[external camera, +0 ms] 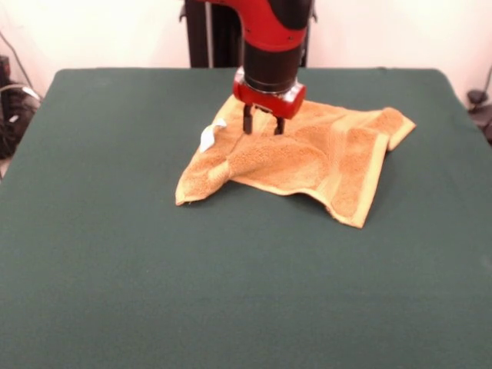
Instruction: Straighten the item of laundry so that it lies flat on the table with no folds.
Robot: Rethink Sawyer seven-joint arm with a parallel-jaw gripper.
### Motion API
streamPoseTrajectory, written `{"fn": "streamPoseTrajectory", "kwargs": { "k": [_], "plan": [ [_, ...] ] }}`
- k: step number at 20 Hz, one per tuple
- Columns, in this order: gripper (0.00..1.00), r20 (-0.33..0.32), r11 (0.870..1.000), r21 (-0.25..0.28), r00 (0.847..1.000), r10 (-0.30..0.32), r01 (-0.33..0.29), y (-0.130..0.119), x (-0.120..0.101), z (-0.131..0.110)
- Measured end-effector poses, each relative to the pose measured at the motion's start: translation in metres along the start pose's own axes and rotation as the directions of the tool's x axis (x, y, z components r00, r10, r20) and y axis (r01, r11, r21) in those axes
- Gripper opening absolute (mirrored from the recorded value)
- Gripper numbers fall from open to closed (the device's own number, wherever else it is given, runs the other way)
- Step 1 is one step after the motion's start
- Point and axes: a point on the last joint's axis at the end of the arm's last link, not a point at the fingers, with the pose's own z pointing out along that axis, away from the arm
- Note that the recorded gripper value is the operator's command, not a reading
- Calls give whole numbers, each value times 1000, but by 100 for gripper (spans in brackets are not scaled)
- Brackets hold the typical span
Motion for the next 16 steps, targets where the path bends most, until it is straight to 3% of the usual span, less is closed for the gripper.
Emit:
{"fn": "streamPoseTrajectory", "kwargs": {
  "k": [8,16],
  "plan": [
    [100,0,999,44,1000,-28,28,1,10,-3],
    [100,-35,994,74,996,-76,79,-10,38,-12]
  ]
}}
